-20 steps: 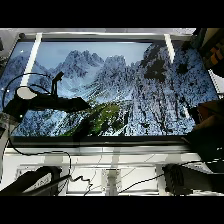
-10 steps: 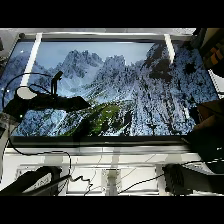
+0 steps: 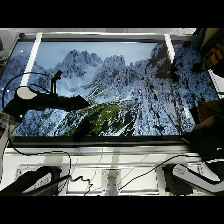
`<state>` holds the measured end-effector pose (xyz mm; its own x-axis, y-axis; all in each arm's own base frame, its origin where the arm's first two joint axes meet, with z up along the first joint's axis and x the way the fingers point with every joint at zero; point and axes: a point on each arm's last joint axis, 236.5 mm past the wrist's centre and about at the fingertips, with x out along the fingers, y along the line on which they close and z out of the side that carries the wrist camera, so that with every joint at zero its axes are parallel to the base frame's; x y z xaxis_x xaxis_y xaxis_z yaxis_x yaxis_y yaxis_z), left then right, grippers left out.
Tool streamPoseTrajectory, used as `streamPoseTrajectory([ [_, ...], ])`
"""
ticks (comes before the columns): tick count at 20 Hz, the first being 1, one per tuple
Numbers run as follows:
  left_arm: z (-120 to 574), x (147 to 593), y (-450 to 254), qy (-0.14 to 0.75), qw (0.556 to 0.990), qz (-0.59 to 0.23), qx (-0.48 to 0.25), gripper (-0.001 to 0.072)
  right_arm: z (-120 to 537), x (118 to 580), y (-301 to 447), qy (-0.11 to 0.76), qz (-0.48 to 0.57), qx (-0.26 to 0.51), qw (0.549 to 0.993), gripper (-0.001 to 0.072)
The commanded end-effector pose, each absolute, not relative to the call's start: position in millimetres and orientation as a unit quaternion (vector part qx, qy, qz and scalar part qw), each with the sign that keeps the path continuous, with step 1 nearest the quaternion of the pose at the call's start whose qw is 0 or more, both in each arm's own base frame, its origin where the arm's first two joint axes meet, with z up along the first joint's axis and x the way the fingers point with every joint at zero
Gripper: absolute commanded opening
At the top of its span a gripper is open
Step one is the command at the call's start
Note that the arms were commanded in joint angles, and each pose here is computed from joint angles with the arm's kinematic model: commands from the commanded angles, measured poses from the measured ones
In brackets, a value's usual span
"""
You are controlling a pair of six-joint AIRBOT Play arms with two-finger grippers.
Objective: Fold the clothes and pants, and hang the long-sleeved shirts on hangers.
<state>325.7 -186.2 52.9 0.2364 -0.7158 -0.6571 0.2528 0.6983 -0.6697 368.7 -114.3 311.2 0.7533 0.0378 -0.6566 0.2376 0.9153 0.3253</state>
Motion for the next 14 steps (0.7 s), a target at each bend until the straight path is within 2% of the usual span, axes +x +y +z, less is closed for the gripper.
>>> streamPoseTrajectory([
  [1, 53, 326, -186, 0.528, 0.755, -0.32, -0.22, 0.0694, 298, 390, 4, 0.386, 0.1, 0.077, 0.914, 0.002],
  [5, 53, 326, -186, 0.528, 0.755, -0.32, -0.22, 0.0694, 259, 390, 39, 0.447, 0.113, 0.002, 0.887, 0.002],
  [14, 53, 326, -186, 0.528, 0.755, -0.32, -0.22, 0.0694, 255, 394, 49, 0.449, 0.129, 0.008, 0.884, 0.002],
])
